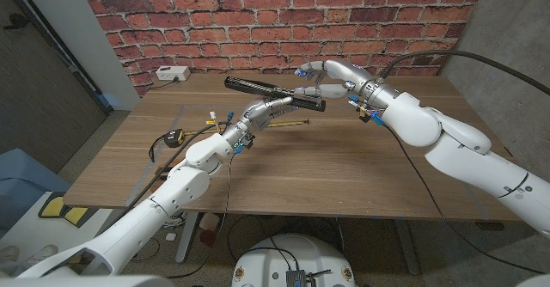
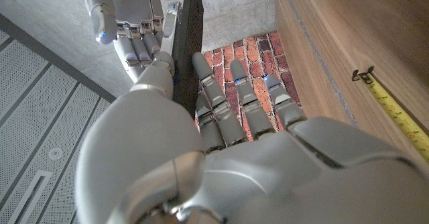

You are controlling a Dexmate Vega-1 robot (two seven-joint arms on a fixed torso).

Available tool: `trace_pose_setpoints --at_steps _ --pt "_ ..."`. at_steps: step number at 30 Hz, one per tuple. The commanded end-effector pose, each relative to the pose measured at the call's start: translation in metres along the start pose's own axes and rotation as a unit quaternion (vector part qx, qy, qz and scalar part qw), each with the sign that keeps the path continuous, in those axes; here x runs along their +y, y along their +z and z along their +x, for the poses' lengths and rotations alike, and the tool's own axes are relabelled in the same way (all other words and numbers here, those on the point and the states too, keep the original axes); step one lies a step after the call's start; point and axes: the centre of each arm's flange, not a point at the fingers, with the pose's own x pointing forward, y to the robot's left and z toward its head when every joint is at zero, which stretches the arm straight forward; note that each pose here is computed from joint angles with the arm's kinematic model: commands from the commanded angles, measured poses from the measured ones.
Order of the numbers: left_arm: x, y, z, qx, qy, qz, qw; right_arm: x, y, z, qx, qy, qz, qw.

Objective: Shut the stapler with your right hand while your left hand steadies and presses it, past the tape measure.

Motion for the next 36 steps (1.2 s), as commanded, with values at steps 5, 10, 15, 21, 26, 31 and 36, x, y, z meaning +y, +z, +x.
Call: trace_pose_setpoints --at_steps 5,10,15,21,26,31,36 --pt "-0.003 0.001 0.009 0.017 0.006 0.022 1.000 -0.006 0.032 0.019 -0.026 0.014 -0.036 0.9989" --pt "-0.004 0.007 0.008 0.026 0.013 0.042 0.999 -0.010 0.046 0.027 -0.031 0.022 -0.057 0.9977" --pt "-0.004 0.010 0.008 0.019 0.023 0.039 0.999 -0.011 0.057 0.034 -0.032 0.015 -0.076 0.9965" --pt "-0.006 0.014 0.007 0.022 0.034 0.053 0.998 -0.012 0.062 0.041 -0.042 0.023 -0.085 0.9952" --pt "-0.007 0.011 0.011 0.019 0.030 0.050 0.998 -0.014 0.068 0.043 -0.054 0.010 -0.083 0.9950" --pt "-0.008 0.013 0.014 0.011 0.044 0.059 0.997 -0.012 0.076 0.047 -0.060 0.013 -0.094 0.9937" --pt "-0.011 0.015 0.017 0.012 0.045 0.073 0.996 -0.010 0.079 0.051 -0.062 0.022 -0.099 0.9929"
